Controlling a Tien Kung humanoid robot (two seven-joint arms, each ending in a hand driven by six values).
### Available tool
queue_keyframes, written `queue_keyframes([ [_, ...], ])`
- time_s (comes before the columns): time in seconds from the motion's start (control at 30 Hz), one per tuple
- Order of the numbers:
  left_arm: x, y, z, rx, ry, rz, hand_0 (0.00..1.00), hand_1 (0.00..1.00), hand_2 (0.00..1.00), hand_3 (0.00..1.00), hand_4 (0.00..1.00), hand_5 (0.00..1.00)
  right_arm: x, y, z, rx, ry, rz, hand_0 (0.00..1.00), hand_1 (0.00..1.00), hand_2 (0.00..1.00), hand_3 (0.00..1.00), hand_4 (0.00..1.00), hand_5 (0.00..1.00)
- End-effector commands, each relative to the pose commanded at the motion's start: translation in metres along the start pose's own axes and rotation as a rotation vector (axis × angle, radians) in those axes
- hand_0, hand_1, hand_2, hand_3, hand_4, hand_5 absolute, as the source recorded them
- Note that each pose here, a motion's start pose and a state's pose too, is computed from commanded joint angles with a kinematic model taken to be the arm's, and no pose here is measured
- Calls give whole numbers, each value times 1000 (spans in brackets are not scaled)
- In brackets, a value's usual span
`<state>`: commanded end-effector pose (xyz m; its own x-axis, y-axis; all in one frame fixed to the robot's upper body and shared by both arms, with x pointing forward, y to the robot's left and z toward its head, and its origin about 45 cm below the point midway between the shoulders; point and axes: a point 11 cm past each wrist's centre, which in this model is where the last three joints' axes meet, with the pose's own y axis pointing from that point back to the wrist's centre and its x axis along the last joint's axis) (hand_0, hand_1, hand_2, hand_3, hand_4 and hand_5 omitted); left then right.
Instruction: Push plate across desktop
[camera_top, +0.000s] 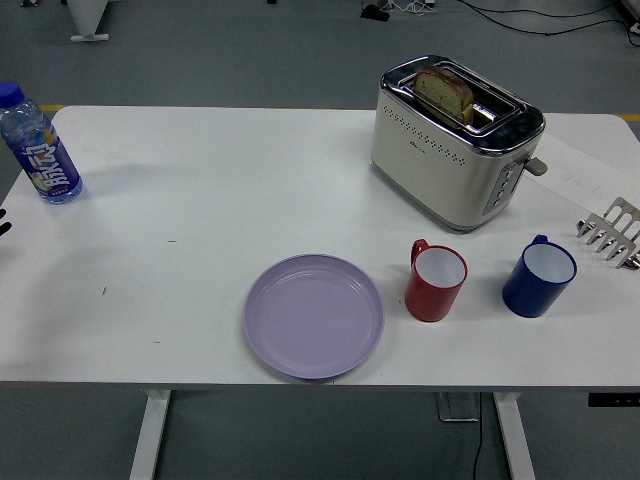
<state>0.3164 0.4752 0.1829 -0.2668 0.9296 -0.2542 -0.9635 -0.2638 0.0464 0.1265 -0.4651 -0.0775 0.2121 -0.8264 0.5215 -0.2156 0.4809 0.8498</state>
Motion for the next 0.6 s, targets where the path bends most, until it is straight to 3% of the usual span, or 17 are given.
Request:
queue_keyframes([
  [0.6,-4,-2,0,-3,5,-7,754,793,784,780,632,998,0,0,-2,6,-9,-2,637,618,666,604,191,97],
])
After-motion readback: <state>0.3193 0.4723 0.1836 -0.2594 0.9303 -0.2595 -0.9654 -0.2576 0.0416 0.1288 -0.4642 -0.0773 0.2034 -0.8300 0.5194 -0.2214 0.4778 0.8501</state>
